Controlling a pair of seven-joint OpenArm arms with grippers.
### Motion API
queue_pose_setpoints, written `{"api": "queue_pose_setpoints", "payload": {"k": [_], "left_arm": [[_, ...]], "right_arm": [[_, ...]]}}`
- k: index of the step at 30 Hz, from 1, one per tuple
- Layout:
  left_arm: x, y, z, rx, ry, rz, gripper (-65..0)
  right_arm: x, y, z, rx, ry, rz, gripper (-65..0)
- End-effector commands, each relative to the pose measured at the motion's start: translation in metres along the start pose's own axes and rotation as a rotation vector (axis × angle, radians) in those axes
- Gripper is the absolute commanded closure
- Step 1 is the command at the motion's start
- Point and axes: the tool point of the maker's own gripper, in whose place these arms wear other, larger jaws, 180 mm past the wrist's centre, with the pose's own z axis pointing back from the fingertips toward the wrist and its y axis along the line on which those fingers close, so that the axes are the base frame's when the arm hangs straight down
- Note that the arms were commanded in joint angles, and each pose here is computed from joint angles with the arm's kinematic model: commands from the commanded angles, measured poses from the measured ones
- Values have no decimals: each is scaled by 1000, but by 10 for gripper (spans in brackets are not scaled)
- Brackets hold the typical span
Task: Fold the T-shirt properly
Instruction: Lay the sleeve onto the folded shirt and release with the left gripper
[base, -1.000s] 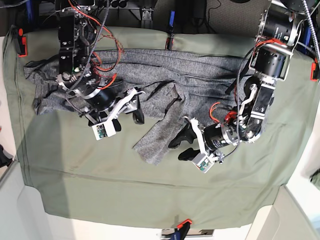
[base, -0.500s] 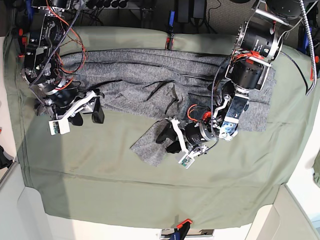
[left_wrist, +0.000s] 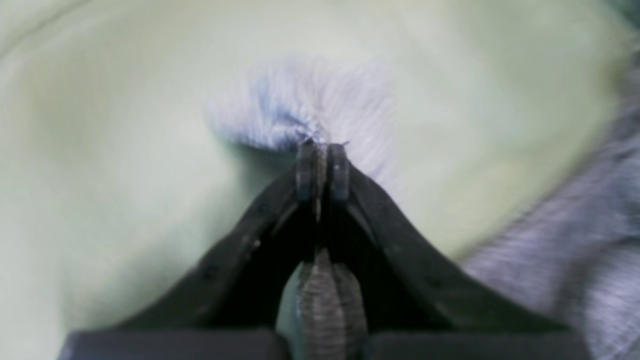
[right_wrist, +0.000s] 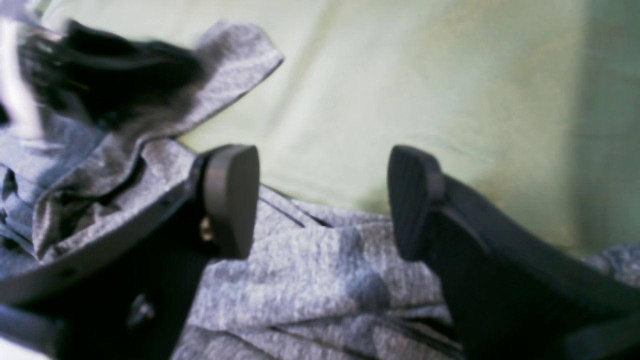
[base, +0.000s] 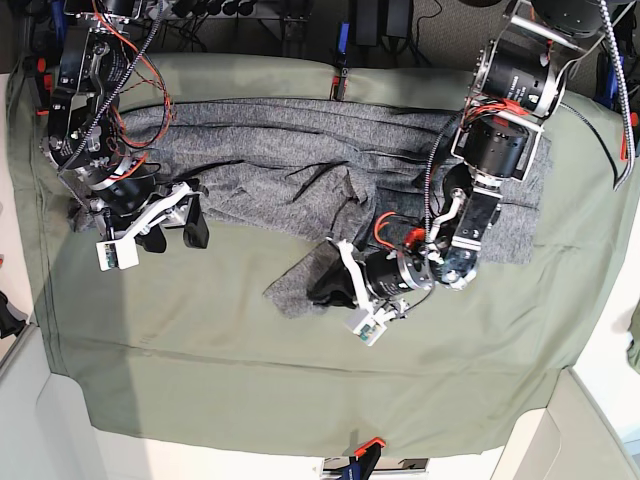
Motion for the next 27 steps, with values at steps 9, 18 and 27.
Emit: {"api": "queue_pose_setpoints", "payload": {"k": [9,18,27], "left_arm": [[45,24,99,83,-148,-202,0],[-2,52,201,318,-152,-110,0],[-62,44,220,345,0,-14,-262]], "right_arm": [[20,-5,2,-27,-67,52,-403],[20,-5,3,-27,-70,52,-402],[20,-5,2,-27,-70,51,-403]]}}
